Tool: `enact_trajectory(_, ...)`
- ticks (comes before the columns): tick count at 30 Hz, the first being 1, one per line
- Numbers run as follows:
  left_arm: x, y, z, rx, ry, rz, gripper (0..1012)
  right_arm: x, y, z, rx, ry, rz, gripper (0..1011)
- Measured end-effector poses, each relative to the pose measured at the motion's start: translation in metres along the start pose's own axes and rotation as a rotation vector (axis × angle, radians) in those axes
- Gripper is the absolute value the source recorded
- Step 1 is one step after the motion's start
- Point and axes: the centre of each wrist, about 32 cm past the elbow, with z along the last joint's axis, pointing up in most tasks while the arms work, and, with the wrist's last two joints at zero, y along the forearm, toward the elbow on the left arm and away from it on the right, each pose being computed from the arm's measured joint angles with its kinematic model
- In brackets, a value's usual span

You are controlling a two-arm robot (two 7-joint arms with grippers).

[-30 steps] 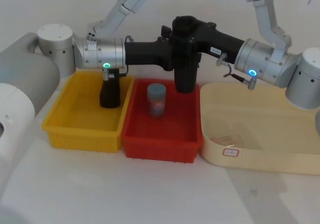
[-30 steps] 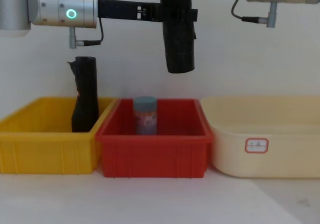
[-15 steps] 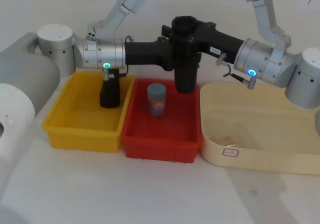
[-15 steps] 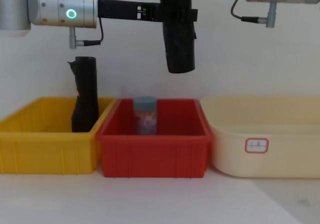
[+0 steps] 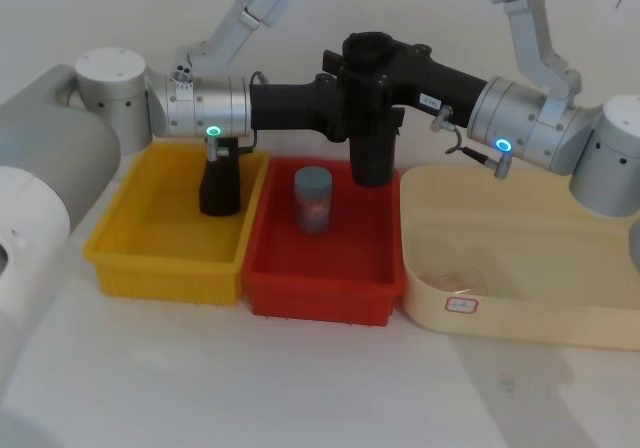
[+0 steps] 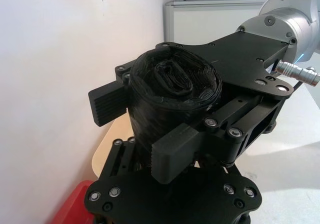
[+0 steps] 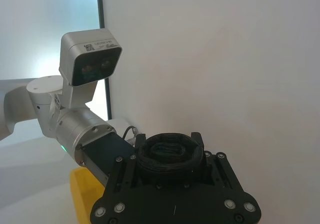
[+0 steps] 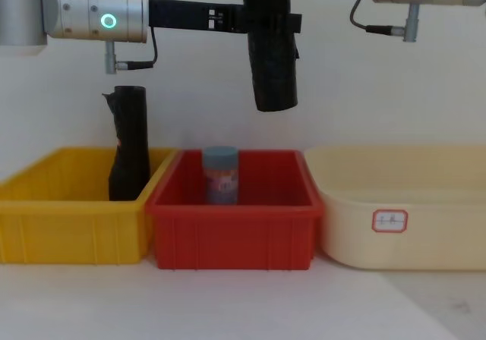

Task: Pick up the garbage bag with the one hand and transfer it to the other hand.

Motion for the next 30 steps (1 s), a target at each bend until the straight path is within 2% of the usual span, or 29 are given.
enact_trajectory(13, 0.0000, 0.0001, 0.0000, 0.000, 0.000, 0.000, 825, 0.000, 0.000, 0.001, 0.001, -0.006, -0.005, 523)
enact_trajectory(16, 0.0000, 0.0001, 0.0000, 0.000, 0.000, 0.000, 928, -0.002, -0.001, 0.001, -0.003, -0.021, -0.023, 523)
enact_trajectory(19, 0.0000, 0.0001, 0.0000, 0.000, 0.000, 0.000, 989, -0.004, -0.003, 0.002, -0.009, -0.040, -0.045, 523)
enact_trajectory(30, 0.0000, 0.0001, 0.0000, 0.000, 0.000, 0.001, 1001, -0.007, -0.011, 0.005, -0.044, -0.102, -0.158, 522)
